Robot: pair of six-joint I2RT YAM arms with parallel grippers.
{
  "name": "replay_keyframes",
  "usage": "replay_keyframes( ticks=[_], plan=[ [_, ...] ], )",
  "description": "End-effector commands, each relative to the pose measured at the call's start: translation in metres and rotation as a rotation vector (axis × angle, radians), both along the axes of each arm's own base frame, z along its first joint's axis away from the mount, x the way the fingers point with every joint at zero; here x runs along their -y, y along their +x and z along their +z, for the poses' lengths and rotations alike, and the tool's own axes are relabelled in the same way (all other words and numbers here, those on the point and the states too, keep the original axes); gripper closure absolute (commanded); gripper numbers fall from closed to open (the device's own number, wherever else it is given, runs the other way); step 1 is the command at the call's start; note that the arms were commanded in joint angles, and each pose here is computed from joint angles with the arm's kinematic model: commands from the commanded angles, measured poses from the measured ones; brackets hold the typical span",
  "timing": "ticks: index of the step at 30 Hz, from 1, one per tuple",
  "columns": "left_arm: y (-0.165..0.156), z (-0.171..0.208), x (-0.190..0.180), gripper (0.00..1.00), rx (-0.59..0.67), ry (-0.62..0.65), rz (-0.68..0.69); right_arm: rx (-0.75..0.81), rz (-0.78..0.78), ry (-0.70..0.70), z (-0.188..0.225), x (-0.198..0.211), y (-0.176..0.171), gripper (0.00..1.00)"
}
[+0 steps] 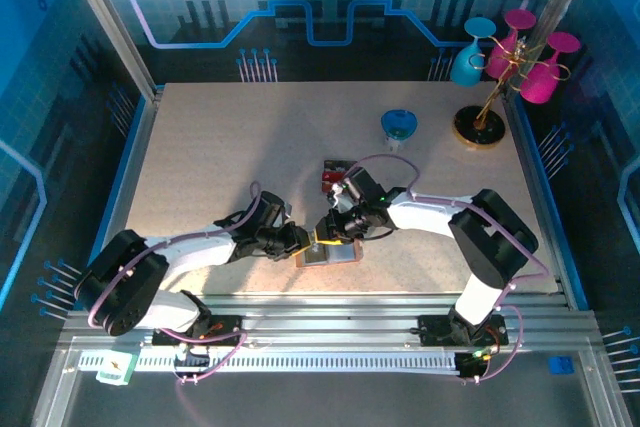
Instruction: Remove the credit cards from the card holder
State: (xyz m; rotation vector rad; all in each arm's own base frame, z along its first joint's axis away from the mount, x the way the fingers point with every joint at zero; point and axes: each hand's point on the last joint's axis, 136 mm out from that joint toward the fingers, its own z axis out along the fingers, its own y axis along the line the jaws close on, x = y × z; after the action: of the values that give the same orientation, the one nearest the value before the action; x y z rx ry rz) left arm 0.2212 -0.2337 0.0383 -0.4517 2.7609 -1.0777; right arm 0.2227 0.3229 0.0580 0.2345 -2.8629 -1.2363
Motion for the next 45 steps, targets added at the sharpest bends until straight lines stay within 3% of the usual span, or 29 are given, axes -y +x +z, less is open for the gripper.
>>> replay_keyframes(
  ticks=[1, 10, 45],
  plan=[
    [-0.001, -0.004, 0.000, 0.83, -0.025, -0.012, 0.007, -0.004, 0.022, -0.004, -0.002, -0.008, 0.000, 0.72],
    [-0.008, -0.014, -0.008, 0.88, -0.045, 0.029, 0.006, -0.023, 0.042, -0.036, -0.015, -0.008, -0.002, 0.72],
    [-0.015, -0.027, -0.016, 0.89, -0.071, 0.071, 0.007, -0.002, 0.060, -0.158, -0.026, 0.006, -0.005, 0.66]
  ],
)
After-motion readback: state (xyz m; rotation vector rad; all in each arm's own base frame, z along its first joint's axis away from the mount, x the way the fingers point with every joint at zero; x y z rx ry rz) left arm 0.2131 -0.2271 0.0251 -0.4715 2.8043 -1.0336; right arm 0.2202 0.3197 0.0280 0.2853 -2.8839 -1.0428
